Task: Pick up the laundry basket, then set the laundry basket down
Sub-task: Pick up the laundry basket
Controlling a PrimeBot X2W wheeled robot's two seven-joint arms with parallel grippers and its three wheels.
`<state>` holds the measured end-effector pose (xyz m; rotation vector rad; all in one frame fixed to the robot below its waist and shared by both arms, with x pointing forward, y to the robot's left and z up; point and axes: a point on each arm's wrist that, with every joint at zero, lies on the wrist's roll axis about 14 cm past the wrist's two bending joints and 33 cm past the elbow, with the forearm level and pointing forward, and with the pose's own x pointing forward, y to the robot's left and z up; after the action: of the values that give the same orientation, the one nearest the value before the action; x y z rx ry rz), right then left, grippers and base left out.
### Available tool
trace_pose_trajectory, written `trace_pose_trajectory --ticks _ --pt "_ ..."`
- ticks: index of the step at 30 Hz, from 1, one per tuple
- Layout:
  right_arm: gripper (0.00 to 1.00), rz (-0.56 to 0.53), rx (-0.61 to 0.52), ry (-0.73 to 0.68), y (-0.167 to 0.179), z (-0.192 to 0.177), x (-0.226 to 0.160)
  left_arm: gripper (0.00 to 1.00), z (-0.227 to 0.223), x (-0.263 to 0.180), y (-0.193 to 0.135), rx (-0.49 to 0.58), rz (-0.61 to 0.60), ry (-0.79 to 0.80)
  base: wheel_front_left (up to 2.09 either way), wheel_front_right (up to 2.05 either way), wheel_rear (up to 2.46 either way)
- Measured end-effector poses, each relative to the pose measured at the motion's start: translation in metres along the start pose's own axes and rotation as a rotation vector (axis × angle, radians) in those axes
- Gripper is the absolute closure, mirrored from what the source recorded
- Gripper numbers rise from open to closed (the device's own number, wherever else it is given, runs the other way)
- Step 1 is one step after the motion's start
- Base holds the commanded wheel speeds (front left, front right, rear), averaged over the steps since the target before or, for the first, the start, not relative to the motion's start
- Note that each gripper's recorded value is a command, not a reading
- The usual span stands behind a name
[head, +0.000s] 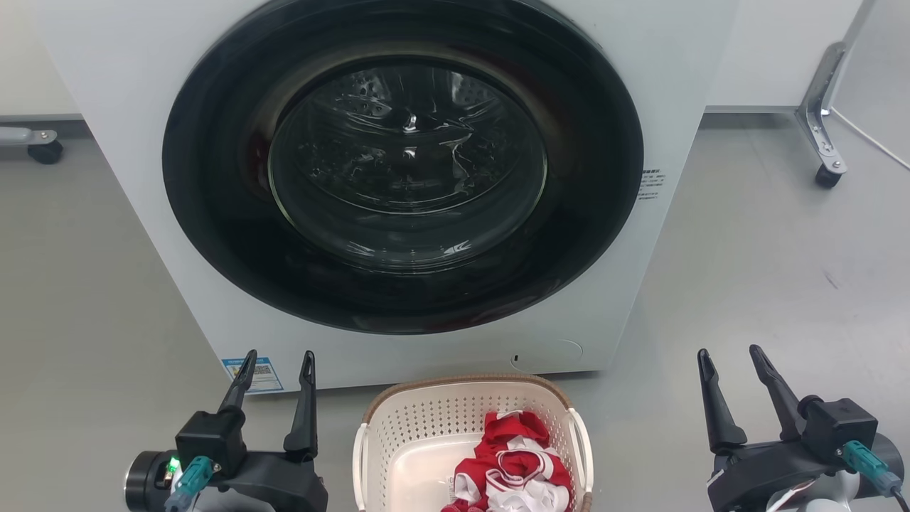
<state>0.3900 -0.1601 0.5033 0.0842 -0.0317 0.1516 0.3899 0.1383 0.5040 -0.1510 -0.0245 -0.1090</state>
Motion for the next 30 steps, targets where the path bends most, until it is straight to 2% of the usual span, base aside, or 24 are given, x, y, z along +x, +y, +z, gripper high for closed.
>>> trace_pose_trajectory --ticks 8,18,30 --pt "0.0 0.006 0.013 0.008 0.001 -0.004 0.006 0.0 -0.009 0.004 -0.002 -0.008 -0.006 0.024 0.0 0.0 0.0" --pt "0.0 0.027 0.015 0.027 0.0 -0.014 0.038 0.0 -0.019 0.035 -0.01 -0.032 -0.026 0.042 0.0 0.0 0.0" --pt "0.0 0.02 0.03 0.128 -0.009 -0.06 0.076 0.0 -0.073 0.072 -0.006 -0.044 -0.017 0.184 0.0 0.0 0.0"
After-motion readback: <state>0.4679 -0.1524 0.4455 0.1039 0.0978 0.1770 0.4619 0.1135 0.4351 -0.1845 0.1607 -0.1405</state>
